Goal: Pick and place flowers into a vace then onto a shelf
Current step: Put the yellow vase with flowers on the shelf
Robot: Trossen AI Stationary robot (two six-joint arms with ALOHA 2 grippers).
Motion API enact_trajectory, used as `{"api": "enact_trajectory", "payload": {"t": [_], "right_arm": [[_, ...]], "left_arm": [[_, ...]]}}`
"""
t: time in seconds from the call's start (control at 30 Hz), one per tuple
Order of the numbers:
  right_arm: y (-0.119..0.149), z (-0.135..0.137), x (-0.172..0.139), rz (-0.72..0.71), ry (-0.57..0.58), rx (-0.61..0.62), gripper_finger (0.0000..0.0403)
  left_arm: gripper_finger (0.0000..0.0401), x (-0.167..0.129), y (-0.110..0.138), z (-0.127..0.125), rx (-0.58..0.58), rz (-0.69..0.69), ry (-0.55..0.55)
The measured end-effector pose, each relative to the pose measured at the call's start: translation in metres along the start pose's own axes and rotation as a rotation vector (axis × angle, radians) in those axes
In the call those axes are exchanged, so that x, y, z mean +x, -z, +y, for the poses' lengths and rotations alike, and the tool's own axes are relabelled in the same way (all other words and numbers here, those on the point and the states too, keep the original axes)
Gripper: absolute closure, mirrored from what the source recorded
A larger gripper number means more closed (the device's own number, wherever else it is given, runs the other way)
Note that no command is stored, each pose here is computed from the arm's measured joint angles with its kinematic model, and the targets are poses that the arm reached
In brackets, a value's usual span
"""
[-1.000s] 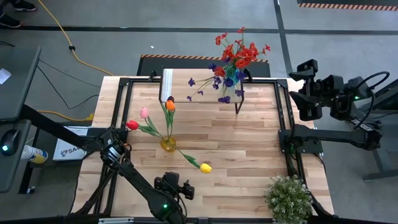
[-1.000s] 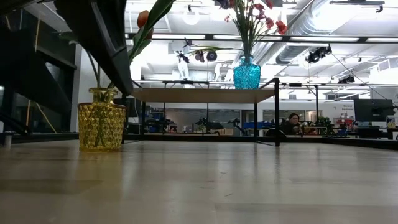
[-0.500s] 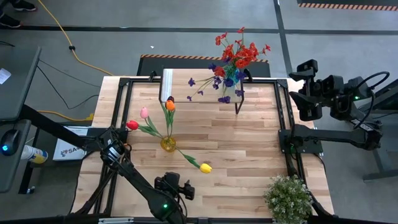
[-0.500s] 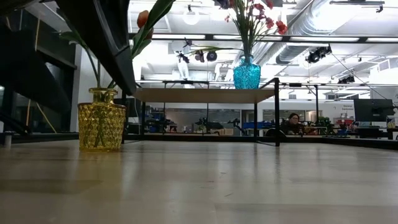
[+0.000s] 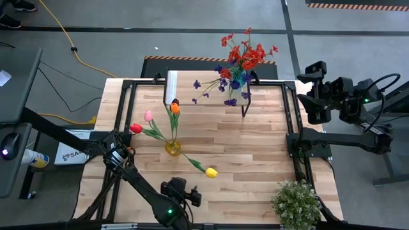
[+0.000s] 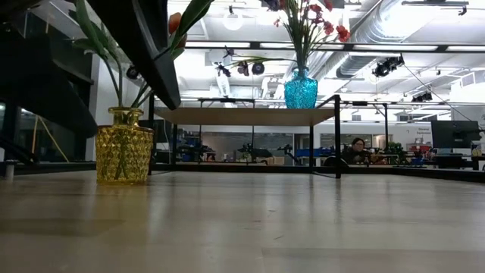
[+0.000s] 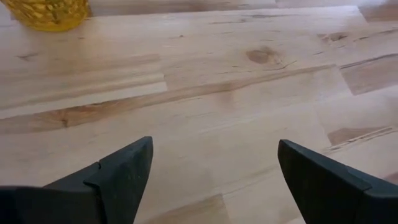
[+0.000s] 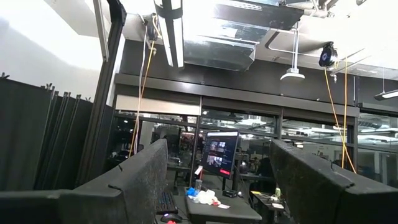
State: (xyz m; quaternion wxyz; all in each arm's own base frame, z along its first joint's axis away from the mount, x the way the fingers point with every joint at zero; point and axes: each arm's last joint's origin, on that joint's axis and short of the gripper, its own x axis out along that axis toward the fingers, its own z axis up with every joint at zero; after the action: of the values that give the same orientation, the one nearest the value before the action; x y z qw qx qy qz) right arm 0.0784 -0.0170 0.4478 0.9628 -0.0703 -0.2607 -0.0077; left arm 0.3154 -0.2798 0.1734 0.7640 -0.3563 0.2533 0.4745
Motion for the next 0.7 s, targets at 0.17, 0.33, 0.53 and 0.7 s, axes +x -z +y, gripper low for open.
{"api": "enact_trajectory", "payload": {"t": [0.17,0.33,0.53,0.7], "right_arm": [[0.0,0.0,0.0,0.0,-0.003,0.0,0.013],[0.0,0.0,0.0,0.003,-0.003,0.001,0.013],[0.001,0.0,0.0,0.014,-0.003,0.0,0.013],[0.002,0.0,0.0,0.016,-0.003,0.0,0.013]], "left_arm": [[0.0026,0.0,0.003,-0.005,-0.044,0.027,0.038],[0.0027,0.0,0.008,-0.008,-0.067,0.126,0.023],[0.0027,-0.014,-0.008,0.003,-0.052,-0.042,0.011],[0.0027,-0.035,-0.028,0.009,0.067,-0.085,-0.1]]}}
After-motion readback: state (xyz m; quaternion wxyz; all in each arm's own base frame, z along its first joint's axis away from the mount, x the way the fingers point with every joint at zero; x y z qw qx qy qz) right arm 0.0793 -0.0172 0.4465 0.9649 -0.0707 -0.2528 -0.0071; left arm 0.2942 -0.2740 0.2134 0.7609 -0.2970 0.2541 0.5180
